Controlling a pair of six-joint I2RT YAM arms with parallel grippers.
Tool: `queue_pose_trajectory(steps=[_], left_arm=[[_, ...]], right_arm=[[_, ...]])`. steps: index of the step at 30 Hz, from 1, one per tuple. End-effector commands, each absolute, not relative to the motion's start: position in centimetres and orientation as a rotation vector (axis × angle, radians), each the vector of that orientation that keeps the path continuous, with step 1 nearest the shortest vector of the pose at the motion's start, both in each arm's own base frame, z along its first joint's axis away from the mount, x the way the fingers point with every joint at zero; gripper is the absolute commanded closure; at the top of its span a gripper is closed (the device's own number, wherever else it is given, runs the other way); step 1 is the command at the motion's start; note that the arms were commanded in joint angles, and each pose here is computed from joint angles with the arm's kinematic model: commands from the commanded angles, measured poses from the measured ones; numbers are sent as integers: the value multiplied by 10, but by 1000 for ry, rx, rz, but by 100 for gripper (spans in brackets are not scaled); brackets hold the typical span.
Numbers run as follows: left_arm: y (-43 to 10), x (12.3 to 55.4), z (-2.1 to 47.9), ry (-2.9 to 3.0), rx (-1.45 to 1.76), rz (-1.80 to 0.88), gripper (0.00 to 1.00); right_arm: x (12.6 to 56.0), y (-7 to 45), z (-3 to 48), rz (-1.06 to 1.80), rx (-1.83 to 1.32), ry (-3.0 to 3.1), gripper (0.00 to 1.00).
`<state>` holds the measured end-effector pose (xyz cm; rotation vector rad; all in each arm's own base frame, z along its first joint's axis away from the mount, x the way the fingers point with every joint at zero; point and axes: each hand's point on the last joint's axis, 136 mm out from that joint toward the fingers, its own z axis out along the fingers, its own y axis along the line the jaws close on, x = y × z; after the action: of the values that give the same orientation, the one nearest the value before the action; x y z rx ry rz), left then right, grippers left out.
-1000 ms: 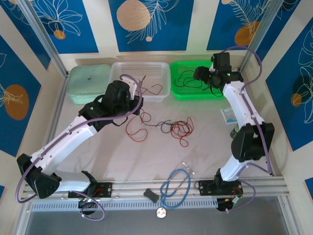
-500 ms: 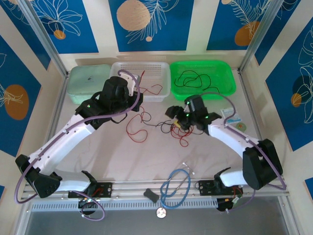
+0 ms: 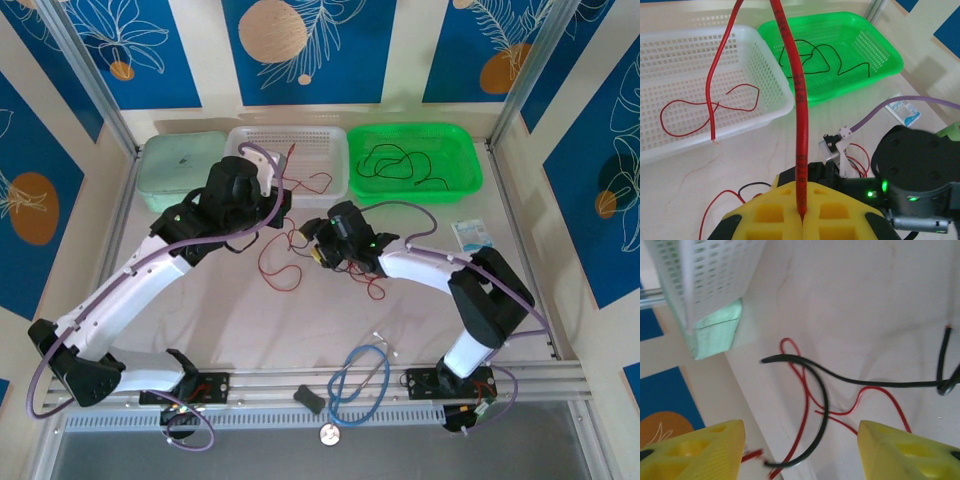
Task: Untangle the cables
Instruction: Untie the cable from multiple cables.
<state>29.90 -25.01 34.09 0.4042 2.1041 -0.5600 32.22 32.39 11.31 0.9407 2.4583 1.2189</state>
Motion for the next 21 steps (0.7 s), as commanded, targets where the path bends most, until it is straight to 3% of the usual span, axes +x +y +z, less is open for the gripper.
queue_pose_trajectory(steps=[1, 4, 8, 12, 21], left_arm=[[-248, 293, 365, 2040, 418, -586, 100], [-246, 293, 370, 2027, 417, -578, 100], [-242, 294, 378, 2006, 410, -563, 100], [-236, 296, 389, 1977, 395, -536, 100], [-232, 303, 412, 1917, 389, -502, 100]], right_arm=[[330, 327, 104, 1161, 1029, 2439, 44], [331, 332, 94, 1142, 1031, 2463, 53], [328, 325, 80, 1075, 1058, 2476, 84], [319, 307, 68, 960, 1075, 2498, 100], [297, 270, 36, 807, 1112, 2543, 100]])
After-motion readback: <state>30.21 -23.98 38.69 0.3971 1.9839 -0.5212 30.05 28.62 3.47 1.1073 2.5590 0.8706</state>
